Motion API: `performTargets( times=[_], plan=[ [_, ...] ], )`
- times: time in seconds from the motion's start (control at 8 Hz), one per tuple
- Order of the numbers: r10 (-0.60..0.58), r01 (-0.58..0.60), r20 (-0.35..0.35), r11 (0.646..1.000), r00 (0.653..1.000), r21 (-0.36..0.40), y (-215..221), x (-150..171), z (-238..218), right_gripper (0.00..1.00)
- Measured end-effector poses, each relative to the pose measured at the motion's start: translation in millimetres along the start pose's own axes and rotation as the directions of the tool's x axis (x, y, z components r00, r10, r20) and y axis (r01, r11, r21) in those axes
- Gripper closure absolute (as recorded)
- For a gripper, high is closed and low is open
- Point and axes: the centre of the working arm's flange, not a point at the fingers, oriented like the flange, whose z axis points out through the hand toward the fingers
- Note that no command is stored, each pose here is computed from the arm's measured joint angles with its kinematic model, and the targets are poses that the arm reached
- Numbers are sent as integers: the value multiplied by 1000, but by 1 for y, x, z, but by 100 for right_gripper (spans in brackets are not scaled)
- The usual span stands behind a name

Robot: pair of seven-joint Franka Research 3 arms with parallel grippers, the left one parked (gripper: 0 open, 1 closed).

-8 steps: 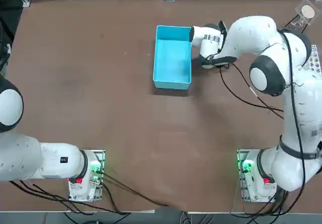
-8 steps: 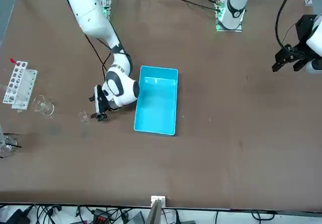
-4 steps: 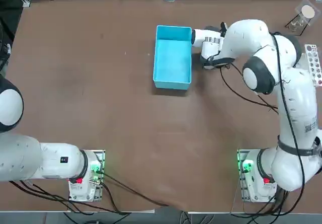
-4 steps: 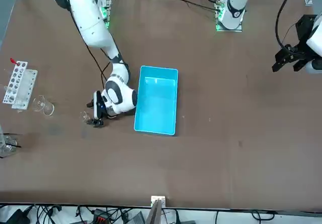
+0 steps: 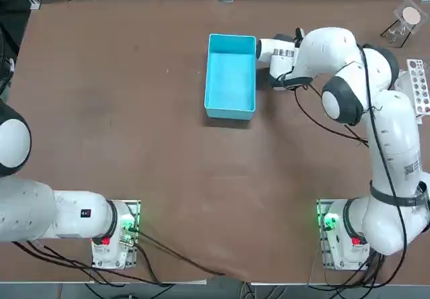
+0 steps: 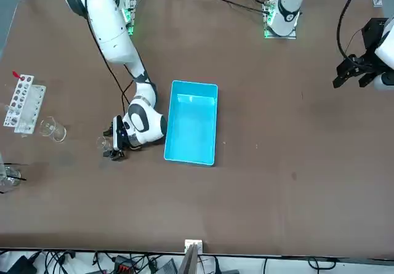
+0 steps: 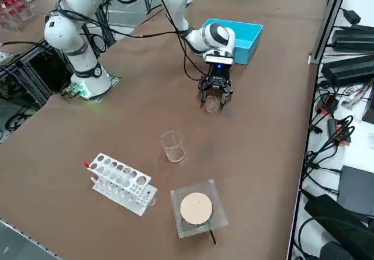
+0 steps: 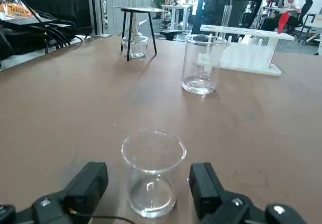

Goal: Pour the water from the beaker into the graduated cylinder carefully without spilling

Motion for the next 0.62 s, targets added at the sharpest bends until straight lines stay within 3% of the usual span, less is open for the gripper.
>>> performTargets(
  times=[0.5, 0.62],
  plan=[
    [-9, 7, -51, 999, 999, -42, 3, -5, 26, 3],
    [-13, 10, -57, 999, 998, -46, 5, -9, 29, 9]
  ],
)
